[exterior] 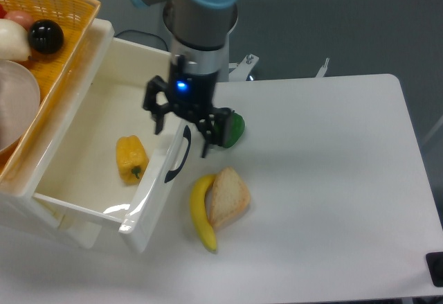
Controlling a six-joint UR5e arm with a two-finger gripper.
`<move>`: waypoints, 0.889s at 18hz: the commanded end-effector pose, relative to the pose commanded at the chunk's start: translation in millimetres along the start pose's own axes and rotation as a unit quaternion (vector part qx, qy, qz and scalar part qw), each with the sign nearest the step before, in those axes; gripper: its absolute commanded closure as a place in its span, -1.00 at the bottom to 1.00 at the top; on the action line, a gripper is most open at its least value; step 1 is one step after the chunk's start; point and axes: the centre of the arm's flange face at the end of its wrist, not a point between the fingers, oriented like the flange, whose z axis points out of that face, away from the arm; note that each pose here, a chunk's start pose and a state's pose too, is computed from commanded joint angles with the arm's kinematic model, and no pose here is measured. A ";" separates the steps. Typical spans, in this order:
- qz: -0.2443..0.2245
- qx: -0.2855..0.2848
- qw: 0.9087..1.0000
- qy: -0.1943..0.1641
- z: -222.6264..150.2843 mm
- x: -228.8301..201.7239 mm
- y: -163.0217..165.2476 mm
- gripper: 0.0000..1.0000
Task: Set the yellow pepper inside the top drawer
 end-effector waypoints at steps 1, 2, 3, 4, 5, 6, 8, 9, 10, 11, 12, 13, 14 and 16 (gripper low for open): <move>0.004 -0.003 1.000 -0.002 1.3 -15.2 9.8 -1.00; 0.004 -0.006 1.000 -0.004 3.9 -29.8 18.9 -1.00; 0.008 -0.009 1.000 -0.004 7.1 -42.2 27.7 -1.00; 0.017 -0.012 1.000 -0.003 10.5 -54.1 35.9 -1.00; 0.021 -0.016 1.000 0.000 16.3 -61.5 40.5 -1.00; 0.016 -0.021 1.000 0.003 23.3 -72.9 48.9 -1.00; 0.021 -0.027 0.999 0.011 36.9 -87.3 58.6 -1.00; 0.022 -0.031 0.999 0.013 44.8 -96.4 64.8 -1.00; 0.028 -0.037 0.999 0.012 53.7 -104.7 69.7 -1.00; 0.041 -0.051 0.998 0.002 58.6 -112.3 75.0 -1.00; 0.062 -0.081 0.995 -0.011 62.1 -121.1 84.9 -1.00; 0.090 -0.115 0.989 -0.018 68.8 -128.2 93.5 -1.00; 0.118 -0.145 0.982 -0.017 78.3 -132.1 99.8 -1.00; 0.160 -0.174 0.971 -0.009 92.0 -137.5 106.9 -1.00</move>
